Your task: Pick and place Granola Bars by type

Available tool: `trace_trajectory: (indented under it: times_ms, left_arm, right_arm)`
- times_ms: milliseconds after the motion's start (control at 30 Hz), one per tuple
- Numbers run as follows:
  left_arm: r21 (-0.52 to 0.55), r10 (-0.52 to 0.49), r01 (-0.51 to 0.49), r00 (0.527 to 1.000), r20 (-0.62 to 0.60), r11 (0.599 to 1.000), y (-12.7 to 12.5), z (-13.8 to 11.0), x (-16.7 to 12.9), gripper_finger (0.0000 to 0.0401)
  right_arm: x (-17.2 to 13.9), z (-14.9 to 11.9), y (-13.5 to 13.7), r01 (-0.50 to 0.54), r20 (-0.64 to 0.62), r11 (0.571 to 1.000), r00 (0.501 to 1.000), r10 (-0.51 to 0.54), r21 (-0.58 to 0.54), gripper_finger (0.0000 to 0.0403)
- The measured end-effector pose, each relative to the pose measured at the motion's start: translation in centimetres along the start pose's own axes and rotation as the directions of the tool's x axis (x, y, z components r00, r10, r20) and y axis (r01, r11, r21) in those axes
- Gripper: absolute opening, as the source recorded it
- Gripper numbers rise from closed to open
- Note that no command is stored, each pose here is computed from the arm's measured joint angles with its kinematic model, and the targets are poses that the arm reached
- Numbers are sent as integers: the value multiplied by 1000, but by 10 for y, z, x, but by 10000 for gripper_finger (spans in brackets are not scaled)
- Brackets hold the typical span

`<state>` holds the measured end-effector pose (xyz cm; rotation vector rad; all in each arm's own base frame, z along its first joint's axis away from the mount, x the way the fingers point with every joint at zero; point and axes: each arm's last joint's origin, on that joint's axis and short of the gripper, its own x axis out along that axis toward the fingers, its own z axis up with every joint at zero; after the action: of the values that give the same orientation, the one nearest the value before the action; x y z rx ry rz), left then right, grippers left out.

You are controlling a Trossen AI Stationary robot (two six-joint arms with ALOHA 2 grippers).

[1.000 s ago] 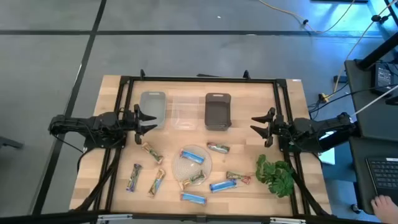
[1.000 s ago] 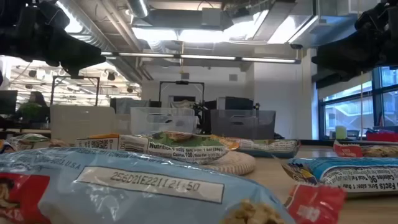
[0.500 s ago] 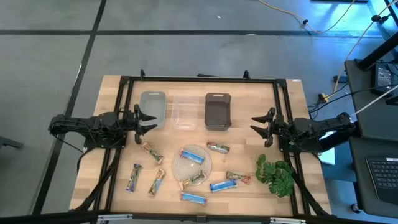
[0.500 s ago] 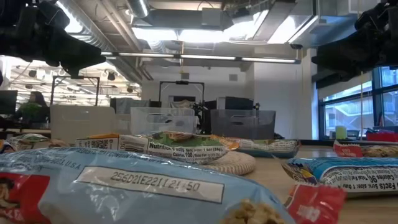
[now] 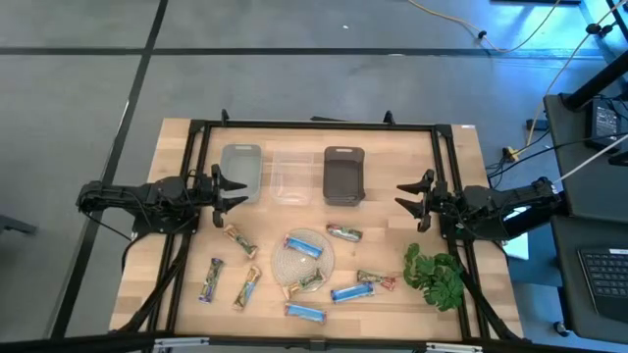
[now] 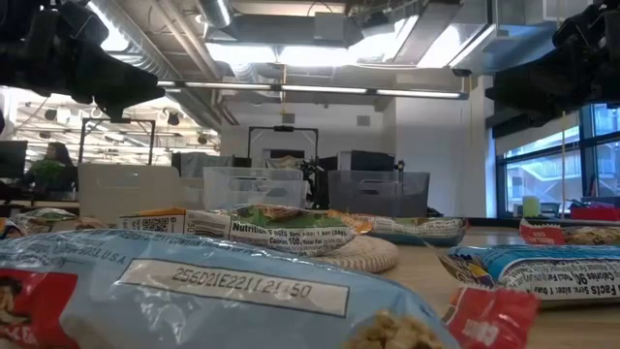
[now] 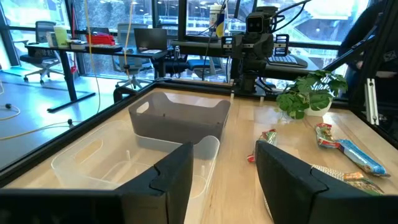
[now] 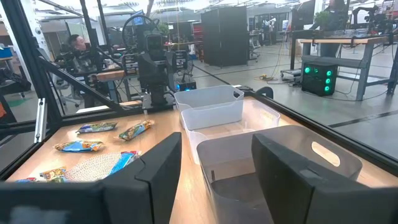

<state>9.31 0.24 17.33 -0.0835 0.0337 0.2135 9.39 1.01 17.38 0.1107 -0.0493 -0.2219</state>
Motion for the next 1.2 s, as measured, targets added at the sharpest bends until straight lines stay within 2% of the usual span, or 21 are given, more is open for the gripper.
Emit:
trace_trajectory:
  times_ms: [1067, 1200]
  left_arm:
    - [0, 0, 0, 1000, 0, 1000, 0, 0, 0, 164]
    - [0, 0, 0, 1000, 0, 1000, 0, 0, 0, 166]
  right_arm:
    - [0, 0, 0, 0, 0, 1000, 1000, 0, 0, 198]
    - [0, 0, 0, -1, 0, 999, 1000, 1, 33, 198]
